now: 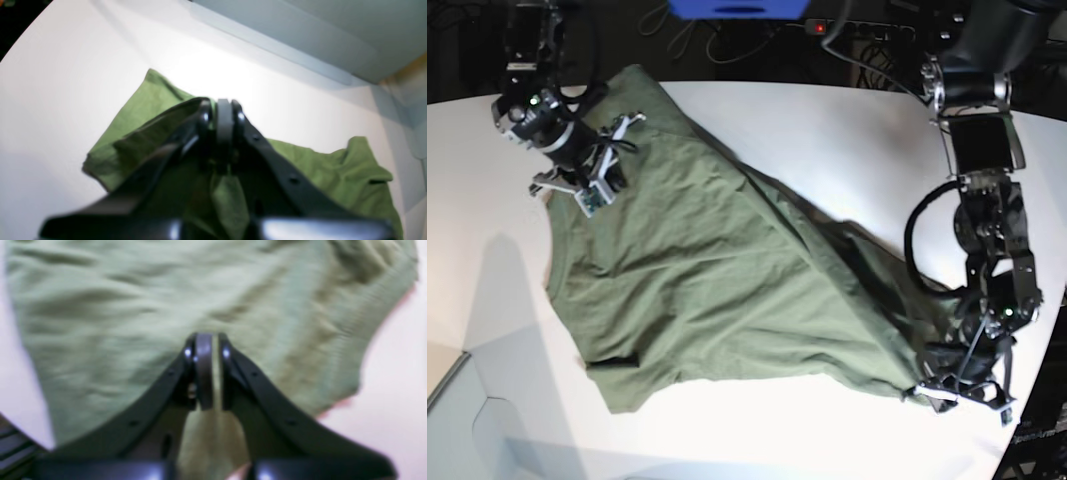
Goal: Layout the t-shirt on the table in an organized manner, then fold the t-shirt properly
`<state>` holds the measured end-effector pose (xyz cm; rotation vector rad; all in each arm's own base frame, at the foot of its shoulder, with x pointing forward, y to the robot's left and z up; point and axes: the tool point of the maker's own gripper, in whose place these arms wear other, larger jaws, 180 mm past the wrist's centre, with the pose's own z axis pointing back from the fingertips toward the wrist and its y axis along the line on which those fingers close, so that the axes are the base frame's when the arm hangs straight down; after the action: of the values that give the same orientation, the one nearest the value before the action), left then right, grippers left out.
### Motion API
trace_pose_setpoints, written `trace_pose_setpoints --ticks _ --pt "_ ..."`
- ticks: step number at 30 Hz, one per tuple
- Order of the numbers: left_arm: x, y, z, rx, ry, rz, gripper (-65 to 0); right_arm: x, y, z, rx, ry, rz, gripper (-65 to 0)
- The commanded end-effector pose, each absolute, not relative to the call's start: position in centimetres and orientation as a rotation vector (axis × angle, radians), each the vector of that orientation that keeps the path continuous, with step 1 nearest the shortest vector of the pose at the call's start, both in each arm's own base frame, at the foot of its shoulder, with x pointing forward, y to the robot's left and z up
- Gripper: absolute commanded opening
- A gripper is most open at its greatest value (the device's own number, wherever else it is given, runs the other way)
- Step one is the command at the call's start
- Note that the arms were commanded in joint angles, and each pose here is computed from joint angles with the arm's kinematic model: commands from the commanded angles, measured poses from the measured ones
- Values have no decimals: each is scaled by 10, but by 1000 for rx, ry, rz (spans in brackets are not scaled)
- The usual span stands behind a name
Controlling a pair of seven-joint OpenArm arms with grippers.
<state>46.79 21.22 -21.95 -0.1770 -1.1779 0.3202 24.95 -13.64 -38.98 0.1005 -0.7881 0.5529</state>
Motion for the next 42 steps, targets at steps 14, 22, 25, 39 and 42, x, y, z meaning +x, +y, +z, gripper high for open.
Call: trace_pose_setpoints --ticks 14,22,25,39,42 --pt "458 225 -240 -142 -1159 338 -648 193 -122 -386 136 -748 582 -199" --pt "445 236 -256 -110 -1127 333 -649 175 -106 -411 205 -680 559 -199" --pt "444 237 -256 -103 -1126 331 -649 167 -104 -424 226 -640 548 -199" --pt "431 278 -251 -70 -1155 445 -649 222 -137 -382 92 -783 606 -650" --pt "429 291 -245 -51 -1169 465 -649 252 -147 -350 15 -869 682 -650"
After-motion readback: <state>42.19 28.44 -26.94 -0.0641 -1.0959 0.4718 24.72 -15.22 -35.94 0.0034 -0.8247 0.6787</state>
